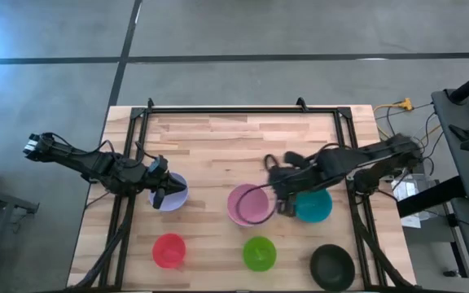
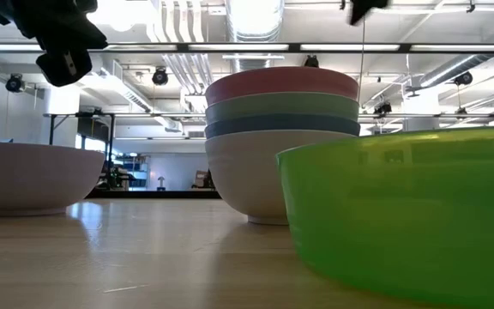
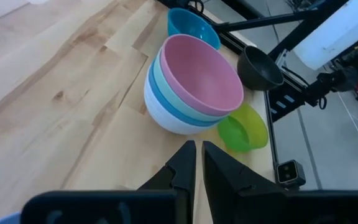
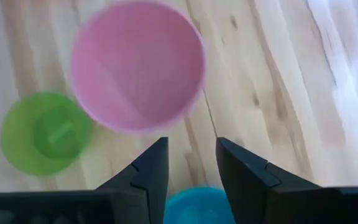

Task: Nest bowls inside each other
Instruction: Stack the purple bowl on top of the pink bowl

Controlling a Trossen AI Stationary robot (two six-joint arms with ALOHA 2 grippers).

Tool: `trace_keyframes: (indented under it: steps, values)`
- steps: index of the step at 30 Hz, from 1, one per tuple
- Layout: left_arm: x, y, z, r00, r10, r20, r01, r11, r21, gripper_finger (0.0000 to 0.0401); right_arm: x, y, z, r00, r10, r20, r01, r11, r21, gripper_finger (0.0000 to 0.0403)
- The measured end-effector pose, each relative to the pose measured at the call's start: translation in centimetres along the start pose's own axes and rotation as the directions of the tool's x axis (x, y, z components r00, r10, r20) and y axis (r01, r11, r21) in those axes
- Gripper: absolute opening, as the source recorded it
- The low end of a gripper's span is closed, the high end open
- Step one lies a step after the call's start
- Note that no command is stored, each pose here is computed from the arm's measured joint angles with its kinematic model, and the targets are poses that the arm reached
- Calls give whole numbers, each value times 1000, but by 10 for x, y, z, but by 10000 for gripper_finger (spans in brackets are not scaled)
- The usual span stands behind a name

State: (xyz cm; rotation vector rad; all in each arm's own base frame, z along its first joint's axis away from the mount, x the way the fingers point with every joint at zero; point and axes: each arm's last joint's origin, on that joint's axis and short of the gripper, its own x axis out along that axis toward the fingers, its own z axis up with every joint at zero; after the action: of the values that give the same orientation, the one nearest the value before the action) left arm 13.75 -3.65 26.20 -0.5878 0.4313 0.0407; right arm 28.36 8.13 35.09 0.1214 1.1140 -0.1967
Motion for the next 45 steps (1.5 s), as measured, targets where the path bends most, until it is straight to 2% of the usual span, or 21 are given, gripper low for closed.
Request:
trace_keyframes:
  steps: [4,8,11,15,19,22,25,28,30,33,37,45]
  values:
    - [0,0,0,1000,2,-2,-2,1000,1,12,-5,-20,-36,999,15,45,-21,989,143,122]
    - [0,0,0,1000,2,-3,-2,1000,-1,12,-8,-37,-64,976,48,214,-109,953,282,116]
    - [-1,2,-1,1000,19,-15,-19,998,-62,12,-7,-45,-78,923,75,378,-212,919,334,111]
    - [-8,7,-4,988,132,-83,-143,980,-139,12,-6,-53,-93,833,102,544,-329,882,339,107]
    - [-21,12,-3,946,288,-150,-316,921,-226,12,-2,-59,-105,777,124,617,-398,857,329,104]
    - [-33,13,2,889,412,-200,-455,850,-266,12,3,-61,-113,775,125,620,-401,855,329,105]
    - [-43,14,4,802,529,-278,-594,752,-286,12,8,-62,-118,781,123,613,-395,857,331,105]
    - [-47,17,3,679,627,-382,-730,636,-252,12,14,-62,-119,788,120,604,-384,862,329,102]
    - [-45,19,0,615,645,-453,-778,589,-219,12,19,-61,-121,801,115,588,-369,868,332,100]
    - [-37,21,-7,568,626,-535,-803,563,-194,12,23,-61,-122,809,112,577,-354,876,326,100]
    - [-27,25,-15,549,564,-616,-798,573,-186,12,24,-61,-122,810,112,575,-330,898,290,102]
    - [-26,35,-21,521,560,-644,-823,530,-205,12,22,-61,-122,805,116,582,-333,900,282,93]
